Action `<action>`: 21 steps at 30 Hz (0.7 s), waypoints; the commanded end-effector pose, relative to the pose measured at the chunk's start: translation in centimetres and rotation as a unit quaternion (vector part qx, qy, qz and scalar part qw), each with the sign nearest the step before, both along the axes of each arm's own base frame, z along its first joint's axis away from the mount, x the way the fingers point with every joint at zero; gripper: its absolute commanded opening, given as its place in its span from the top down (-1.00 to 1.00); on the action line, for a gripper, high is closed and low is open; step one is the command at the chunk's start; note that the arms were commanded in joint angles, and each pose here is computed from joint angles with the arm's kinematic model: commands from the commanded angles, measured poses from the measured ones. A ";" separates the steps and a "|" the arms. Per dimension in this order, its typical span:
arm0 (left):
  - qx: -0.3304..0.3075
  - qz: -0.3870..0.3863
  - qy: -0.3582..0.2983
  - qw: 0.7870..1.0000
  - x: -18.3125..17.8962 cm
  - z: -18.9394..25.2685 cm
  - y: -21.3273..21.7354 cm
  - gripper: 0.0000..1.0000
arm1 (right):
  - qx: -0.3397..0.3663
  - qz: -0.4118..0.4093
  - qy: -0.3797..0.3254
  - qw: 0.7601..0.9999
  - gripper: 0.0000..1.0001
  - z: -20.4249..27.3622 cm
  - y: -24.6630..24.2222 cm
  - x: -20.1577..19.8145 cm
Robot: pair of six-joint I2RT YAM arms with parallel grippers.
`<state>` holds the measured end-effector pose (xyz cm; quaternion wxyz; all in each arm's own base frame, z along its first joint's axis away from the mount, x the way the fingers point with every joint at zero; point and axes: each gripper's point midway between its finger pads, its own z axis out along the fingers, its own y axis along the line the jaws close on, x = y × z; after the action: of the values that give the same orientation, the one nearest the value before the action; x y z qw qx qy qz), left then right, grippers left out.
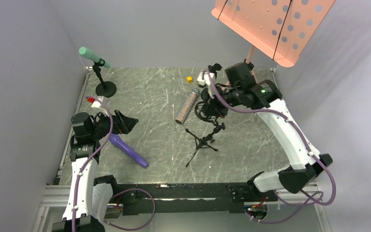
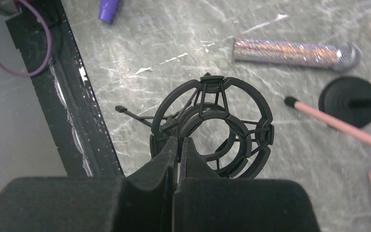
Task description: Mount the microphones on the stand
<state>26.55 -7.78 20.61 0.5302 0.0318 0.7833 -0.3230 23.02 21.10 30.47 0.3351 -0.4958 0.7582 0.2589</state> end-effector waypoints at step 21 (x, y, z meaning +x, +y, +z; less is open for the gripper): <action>0.014 -0.010 -0.021 1.000 0.2 1.0 -0.1 -0.99 | -0.054 0.140 -0.099 0.984 -0.06 0.3 9.6 -0.7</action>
<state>26.64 -7.83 20.35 0.5278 0.0364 0.7854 -0.3213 22.16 30.34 27.02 0.2966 -0.6395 0.6783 0.2076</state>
